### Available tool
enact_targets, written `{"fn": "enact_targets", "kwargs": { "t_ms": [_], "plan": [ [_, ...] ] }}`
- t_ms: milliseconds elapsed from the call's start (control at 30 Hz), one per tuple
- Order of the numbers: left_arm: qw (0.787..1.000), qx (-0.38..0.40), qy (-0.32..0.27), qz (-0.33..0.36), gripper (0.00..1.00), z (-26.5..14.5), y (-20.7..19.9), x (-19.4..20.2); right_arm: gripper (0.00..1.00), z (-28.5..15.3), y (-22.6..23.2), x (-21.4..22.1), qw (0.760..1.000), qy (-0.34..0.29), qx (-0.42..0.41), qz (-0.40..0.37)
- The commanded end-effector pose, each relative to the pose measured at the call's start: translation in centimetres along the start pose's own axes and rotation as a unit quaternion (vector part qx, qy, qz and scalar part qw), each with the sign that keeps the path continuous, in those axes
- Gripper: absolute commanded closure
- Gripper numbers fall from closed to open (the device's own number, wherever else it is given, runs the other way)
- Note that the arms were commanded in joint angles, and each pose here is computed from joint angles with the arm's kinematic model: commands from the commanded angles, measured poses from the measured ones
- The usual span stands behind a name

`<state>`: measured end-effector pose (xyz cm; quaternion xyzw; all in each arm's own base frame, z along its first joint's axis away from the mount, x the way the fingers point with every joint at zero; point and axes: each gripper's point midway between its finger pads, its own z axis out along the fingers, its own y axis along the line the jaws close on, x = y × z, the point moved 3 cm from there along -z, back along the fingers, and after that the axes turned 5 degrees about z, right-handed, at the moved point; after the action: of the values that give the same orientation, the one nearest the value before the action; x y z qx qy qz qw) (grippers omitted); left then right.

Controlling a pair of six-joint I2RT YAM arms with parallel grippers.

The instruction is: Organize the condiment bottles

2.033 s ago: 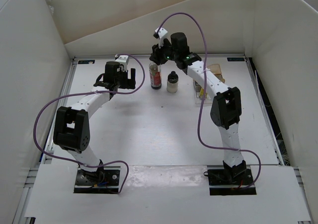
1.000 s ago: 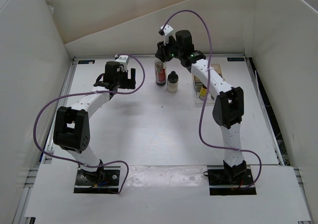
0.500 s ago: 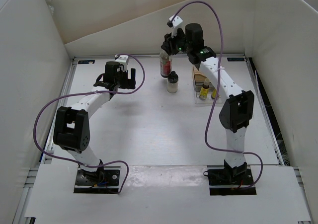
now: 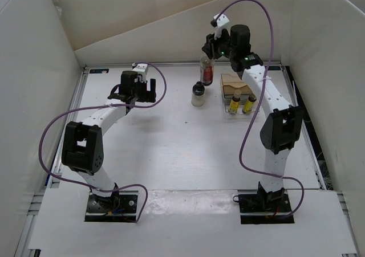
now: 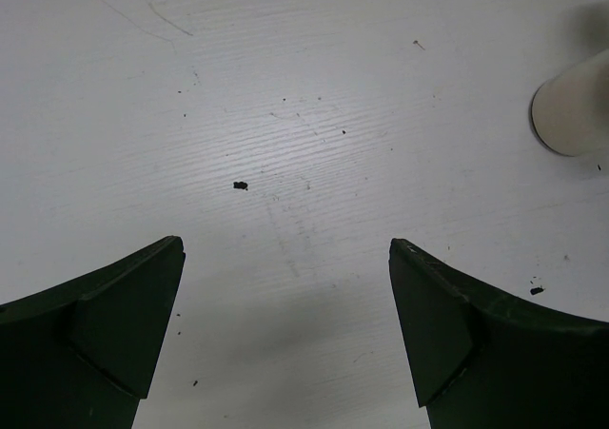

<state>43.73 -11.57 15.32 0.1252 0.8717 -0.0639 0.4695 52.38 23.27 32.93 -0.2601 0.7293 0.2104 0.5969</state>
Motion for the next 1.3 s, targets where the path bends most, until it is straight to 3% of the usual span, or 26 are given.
{"fn": "enact_targets", "kwargs": {
  "t_ms": [0, 700, 1267],
  "plan": [
    [1.000, 0.006, -0.022, -0.005, 0.00, -0.2, 0.0, -1.8, 1.00, -4.9, -0.9, -11.4, 0.984, -0.167, 0.031, -0.060],
    [1.000, 0.014, -0.011, -0.005, 0.00, 1.0, -0.7, -1.5, 1.00, -9.7, -10.0, -13.0, 0.973, -0.187, 0.121, -0.054],
    [1.000, 0.016, -0.004, 0.002, 0.00, 1.7, -1.0, -1.7, 1.00, -10.3, -13.8, -9.4, 0.974, -0.165, 0.150, -0.025]
  ]
}}
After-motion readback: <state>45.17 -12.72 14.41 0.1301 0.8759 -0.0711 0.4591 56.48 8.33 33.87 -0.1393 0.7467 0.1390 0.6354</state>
